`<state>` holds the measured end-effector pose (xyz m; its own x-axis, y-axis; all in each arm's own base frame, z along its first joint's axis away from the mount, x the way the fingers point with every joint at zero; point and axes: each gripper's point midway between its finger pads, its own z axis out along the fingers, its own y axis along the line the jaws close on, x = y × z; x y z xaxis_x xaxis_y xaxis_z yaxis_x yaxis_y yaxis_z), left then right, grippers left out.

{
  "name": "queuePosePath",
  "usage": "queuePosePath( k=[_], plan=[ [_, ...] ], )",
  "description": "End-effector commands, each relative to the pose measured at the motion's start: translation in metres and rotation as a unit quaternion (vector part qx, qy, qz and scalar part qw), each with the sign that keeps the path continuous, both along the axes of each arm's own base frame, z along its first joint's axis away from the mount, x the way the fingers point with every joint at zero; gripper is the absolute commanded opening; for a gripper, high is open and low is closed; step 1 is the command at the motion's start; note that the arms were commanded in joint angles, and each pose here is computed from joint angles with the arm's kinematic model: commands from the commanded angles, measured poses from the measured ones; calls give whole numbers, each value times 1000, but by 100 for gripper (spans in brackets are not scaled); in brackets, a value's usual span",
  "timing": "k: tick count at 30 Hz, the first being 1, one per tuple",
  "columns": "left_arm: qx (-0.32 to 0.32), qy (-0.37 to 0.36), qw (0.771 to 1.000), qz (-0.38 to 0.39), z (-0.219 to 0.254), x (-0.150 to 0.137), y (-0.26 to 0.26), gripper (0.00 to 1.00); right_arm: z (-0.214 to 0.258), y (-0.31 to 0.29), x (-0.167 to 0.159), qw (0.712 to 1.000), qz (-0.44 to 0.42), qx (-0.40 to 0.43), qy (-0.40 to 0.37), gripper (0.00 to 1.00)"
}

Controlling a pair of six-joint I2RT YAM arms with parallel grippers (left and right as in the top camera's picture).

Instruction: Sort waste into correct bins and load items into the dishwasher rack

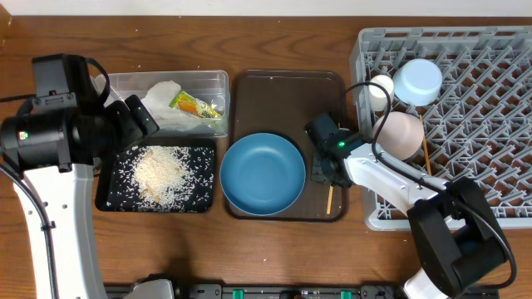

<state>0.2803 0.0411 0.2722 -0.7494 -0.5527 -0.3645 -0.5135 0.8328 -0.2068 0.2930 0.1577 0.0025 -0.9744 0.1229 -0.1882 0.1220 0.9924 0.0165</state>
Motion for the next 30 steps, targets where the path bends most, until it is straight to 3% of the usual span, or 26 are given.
queuePosePath(
  k=[1,18,30],
  plan=[
    [8,5,1000,3,-1,0,4,96,-2,1,-1,1000,11,-8,1,25],
    [8,5,1000,3,-2,0,4,96,-2,-1,0,999,46,-20,-1,9],
    [8,5,1000,3,-2,0,4,96,-1,2,5,992,126,-31,-10,13]
  ],
)
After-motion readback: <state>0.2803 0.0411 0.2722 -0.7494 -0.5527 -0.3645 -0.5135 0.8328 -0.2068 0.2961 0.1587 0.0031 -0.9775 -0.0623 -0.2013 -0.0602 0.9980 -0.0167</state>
